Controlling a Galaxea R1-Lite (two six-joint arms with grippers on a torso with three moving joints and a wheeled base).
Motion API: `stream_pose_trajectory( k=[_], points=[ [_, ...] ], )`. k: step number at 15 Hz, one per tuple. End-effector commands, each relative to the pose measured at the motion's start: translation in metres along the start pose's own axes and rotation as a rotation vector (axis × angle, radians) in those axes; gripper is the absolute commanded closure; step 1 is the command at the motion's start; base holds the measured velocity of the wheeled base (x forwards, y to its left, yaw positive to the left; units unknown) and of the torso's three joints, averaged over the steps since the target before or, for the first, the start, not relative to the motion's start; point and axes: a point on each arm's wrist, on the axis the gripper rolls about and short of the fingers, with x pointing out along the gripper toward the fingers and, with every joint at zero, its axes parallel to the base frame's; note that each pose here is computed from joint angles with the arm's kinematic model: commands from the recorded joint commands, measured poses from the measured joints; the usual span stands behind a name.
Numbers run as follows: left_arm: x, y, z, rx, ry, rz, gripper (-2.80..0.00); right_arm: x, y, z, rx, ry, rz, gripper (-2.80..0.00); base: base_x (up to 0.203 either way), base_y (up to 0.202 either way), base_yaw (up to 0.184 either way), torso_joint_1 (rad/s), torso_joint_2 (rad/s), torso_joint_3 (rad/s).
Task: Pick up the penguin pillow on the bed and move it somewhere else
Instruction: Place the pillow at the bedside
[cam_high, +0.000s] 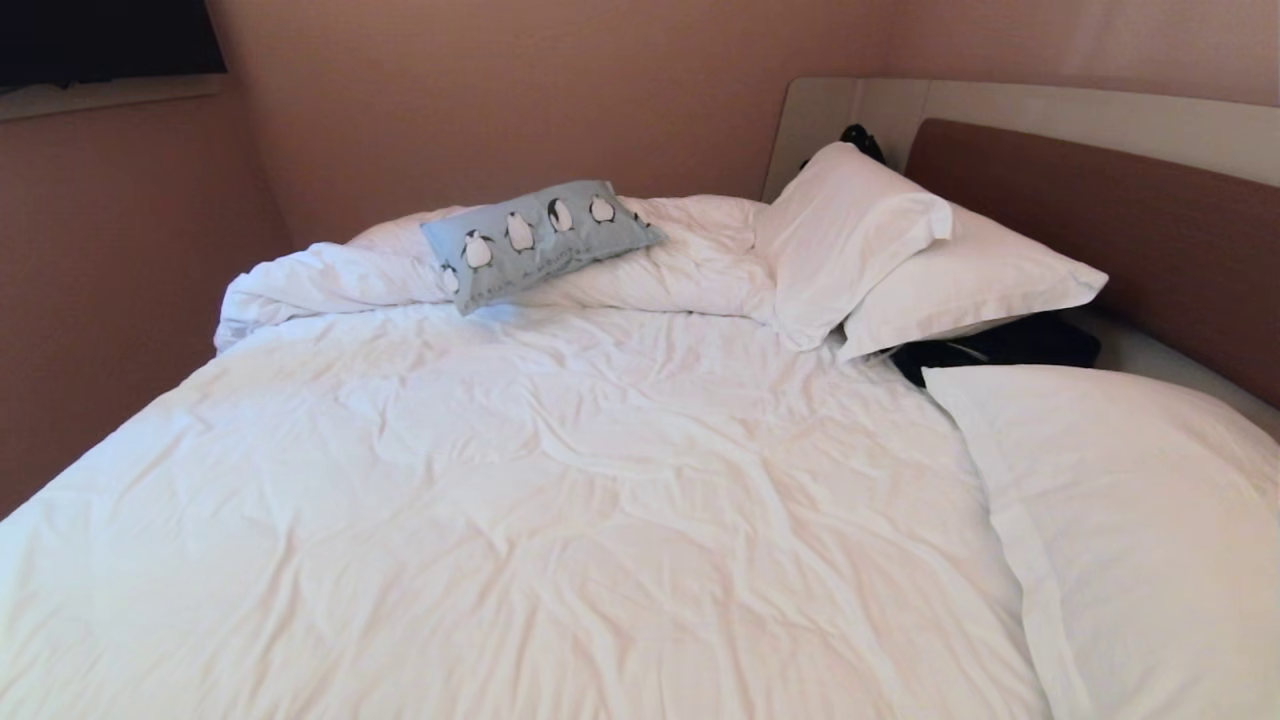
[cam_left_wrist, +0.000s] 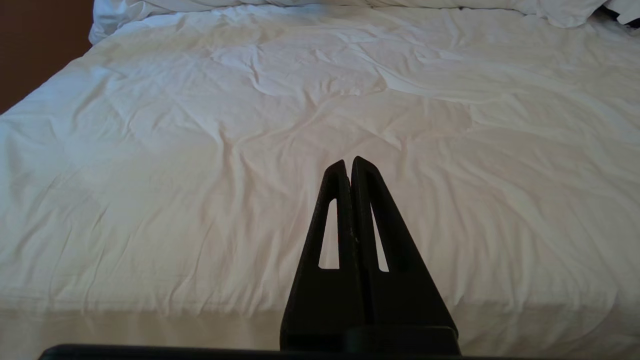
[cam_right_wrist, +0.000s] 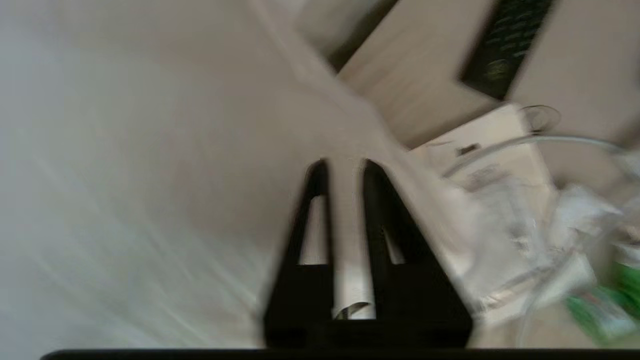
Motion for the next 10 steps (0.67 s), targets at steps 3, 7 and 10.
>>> stream_pose_trajectory(
  k=[3,7,10],
  points=[
    [0.0,0.0,0.0,-0.001,0.0,0.001,0.0,0.009,-0.015,-0.028,-0.19,-0.246,0.358,-2.8,0.0,0.0,0.0,0.0,0.0,0.0],
    [0.0,0.0,0.0,0.0,0.001,0.001,0.0,-0.012,-0.029,-0.036,-0.249,-0.292,0.266,-2.8,0.0,0.0,0.0,0.0,0.0,0.0],
    [0.0,0.0,0.0,0.0,0.001,0.001,0.0,-0.021,-0.047,-0.033,-0.386,-0.372,0.139,-2.8,0.0,0.0,0.0,0.0,0.0,0.0]
  ],
)
